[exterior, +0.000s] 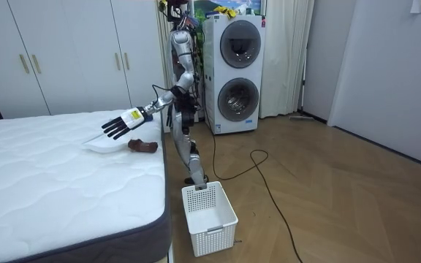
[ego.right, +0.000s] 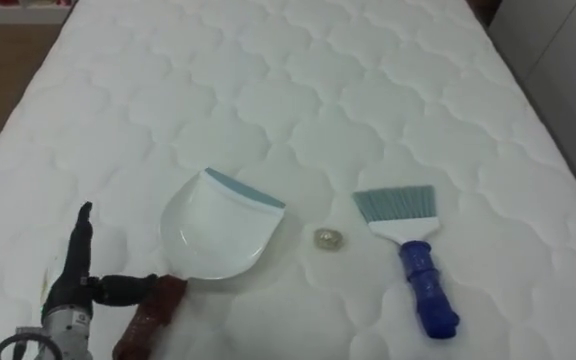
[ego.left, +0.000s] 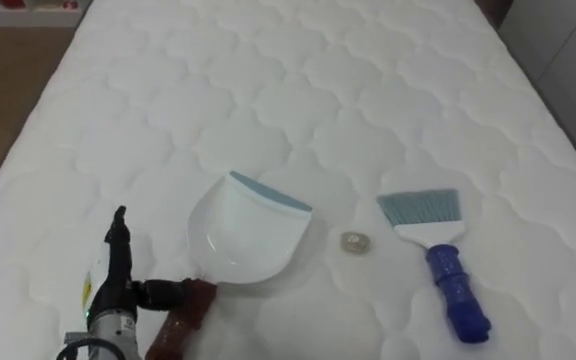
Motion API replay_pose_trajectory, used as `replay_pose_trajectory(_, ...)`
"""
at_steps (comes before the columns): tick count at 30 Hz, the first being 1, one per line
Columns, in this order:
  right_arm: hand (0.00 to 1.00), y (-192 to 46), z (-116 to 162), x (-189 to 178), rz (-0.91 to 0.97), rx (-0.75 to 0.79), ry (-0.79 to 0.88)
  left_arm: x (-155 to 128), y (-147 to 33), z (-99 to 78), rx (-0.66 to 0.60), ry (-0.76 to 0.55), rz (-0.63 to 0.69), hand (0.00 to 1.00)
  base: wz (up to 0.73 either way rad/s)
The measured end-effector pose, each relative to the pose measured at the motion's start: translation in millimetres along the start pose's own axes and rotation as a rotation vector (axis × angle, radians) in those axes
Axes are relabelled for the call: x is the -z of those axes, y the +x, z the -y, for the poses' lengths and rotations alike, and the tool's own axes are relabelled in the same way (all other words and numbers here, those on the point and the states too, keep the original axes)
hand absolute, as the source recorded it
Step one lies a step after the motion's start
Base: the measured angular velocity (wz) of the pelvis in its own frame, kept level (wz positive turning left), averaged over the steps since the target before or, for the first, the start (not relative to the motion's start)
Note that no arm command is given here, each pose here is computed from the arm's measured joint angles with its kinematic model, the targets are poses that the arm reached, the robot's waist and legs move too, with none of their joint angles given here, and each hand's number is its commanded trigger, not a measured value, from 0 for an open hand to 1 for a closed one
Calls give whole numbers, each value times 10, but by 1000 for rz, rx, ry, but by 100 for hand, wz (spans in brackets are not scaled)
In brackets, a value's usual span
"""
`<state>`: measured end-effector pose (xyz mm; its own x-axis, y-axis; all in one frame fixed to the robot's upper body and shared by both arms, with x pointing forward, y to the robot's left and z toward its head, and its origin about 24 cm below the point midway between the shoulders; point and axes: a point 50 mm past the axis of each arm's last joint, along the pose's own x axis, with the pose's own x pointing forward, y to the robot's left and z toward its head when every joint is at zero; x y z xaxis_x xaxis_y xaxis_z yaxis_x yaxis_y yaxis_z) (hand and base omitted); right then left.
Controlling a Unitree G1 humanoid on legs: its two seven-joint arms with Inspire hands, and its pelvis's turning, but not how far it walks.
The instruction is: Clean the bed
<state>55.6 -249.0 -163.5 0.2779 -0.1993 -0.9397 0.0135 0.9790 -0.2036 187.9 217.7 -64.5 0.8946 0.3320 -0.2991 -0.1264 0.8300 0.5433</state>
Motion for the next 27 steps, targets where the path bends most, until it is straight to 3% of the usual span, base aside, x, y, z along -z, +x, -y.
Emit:
replay_pose_trajectory(7, 0, 4, -14, -17, 2, -9, -17, 4, -7, 83, 58, 16, -3, 0, -3)
replay_pose_trajectory(12, 0, 4, -31, -15, 0, -17, -20, 155, -61, 188, 140, 50, -73, 0, -2)
replay_pose_trajectory(27, 0, 37, -21, -232, 42, 0, -24, 255, -24, 245, 169, 87, -128, 0, 4)
